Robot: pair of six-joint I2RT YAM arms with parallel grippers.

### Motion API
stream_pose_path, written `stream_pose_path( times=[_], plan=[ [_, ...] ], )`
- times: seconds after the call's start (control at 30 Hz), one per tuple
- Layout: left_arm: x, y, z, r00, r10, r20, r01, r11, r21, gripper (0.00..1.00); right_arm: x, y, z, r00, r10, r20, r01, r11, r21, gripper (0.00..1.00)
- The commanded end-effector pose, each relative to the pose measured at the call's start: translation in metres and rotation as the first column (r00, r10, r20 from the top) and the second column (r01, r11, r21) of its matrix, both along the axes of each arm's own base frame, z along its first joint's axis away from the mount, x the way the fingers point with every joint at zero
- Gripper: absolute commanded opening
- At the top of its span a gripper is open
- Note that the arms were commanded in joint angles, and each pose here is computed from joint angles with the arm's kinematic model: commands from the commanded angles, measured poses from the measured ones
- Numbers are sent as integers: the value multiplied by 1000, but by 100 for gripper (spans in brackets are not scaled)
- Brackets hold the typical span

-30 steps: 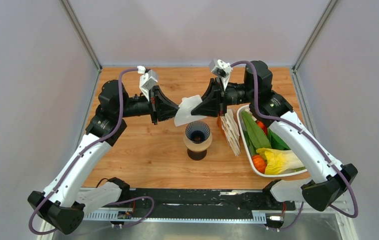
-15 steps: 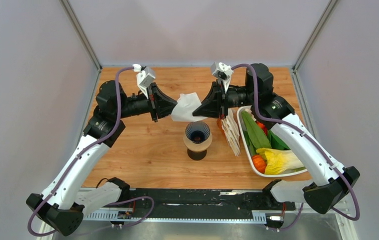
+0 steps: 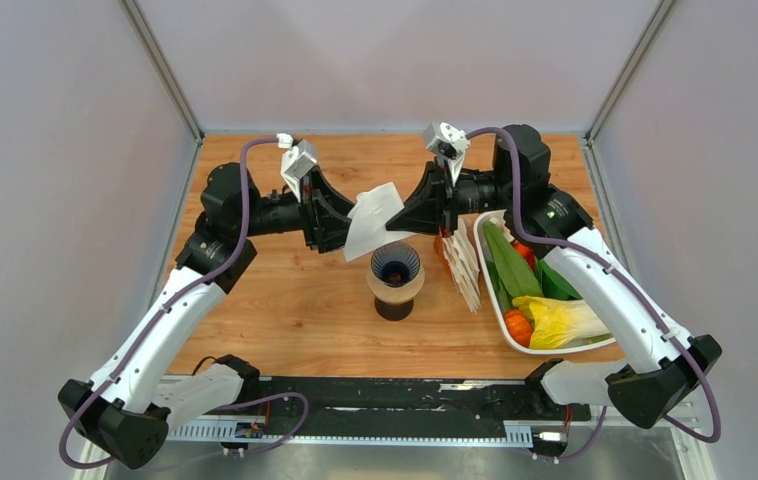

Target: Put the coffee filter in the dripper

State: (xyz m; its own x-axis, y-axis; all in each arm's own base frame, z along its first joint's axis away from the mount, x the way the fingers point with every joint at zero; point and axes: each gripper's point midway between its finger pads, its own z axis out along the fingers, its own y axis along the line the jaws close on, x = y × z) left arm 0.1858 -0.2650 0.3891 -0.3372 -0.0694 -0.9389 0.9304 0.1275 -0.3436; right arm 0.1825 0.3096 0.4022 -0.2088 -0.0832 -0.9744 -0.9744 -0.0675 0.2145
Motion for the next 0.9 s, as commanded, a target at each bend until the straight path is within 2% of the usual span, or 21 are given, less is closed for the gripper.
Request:
stream_pose_path(
  times=[0.0,0.43,0.57,0.73,0.87],
  plan=[
    [5,1,3,999,31,36,-31,999,-19,58,-5,0,28,998,32,62,-35,998,55,0],
    [-2,1,0,999,28,-45,-34,991,-126,58,-5,2,34,998,32,46,-36,996,80,0],
    [2,0,16,999,38,22,-35,990,-138,58,-10,1,23,998,54,15,-55,996,65,0],
    [10,0,26,992,45,115,-39,998,-51,58,-15,-1,12,998,70,-8,-69,996,49,0],
    [7,1,31,989,26,144,-21,999,-36,59,-16,-3,5,997,72,-9,-72,997,36,0]
  ],
)
